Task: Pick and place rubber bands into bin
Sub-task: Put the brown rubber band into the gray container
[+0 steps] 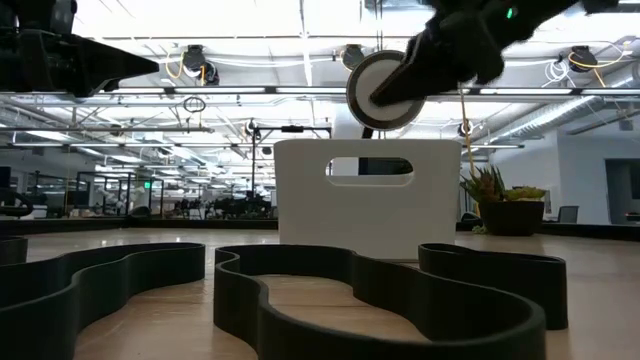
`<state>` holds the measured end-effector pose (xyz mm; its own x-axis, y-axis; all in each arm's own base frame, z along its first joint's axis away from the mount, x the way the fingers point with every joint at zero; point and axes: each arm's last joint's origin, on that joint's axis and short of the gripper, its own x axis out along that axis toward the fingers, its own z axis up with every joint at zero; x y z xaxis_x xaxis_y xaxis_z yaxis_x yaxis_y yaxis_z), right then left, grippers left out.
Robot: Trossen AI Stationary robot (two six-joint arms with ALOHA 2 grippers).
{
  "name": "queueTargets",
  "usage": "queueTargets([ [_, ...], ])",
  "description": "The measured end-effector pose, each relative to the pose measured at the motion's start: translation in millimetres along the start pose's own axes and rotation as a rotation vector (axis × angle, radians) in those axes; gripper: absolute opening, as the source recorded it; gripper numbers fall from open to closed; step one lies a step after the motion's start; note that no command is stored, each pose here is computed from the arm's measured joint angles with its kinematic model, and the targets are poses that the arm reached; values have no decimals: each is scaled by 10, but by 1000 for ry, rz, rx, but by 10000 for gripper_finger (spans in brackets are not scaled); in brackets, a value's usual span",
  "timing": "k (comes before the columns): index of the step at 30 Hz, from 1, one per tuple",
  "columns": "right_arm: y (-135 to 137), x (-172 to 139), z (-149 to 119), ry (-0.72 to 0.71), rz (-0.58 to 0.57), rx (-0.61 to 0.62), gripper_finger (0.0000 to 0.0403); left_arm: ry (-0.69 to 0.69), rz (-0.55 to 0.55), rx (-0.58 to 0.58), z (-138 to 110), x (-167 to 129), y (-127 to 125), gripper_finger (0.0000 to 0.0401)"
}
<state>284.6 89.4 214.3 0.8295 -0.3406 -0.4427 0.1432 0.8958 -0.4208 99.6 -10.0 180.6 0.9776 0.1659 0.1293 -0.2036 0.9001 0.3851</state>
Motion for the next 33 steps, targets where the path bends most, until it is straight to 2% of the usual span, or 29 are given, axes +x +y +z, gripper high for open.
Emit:
queueTargets([
  [5,-102,-424,138,-72,-20,13,175,4,6,0,-1,0,1,47],
  [11,-226,-961,247,-195,79,114,161,20,38,-2,-7,-1,10,47],
  [16,-247,-1269,177,-192,175,175,146,23,45,-9,-7,-1,13,47],
  [22,-135,-1416,-4,-84,249,167,106,23,45,-9,-7,-1,13,47],
  [29,46,-1375,-288,-6,280,133,10,23,46,-9,-7,-1,13,47],
  [33,96,-1323,-438,38,303,147,15,23,46,-9,-7,-1,13,47],
])
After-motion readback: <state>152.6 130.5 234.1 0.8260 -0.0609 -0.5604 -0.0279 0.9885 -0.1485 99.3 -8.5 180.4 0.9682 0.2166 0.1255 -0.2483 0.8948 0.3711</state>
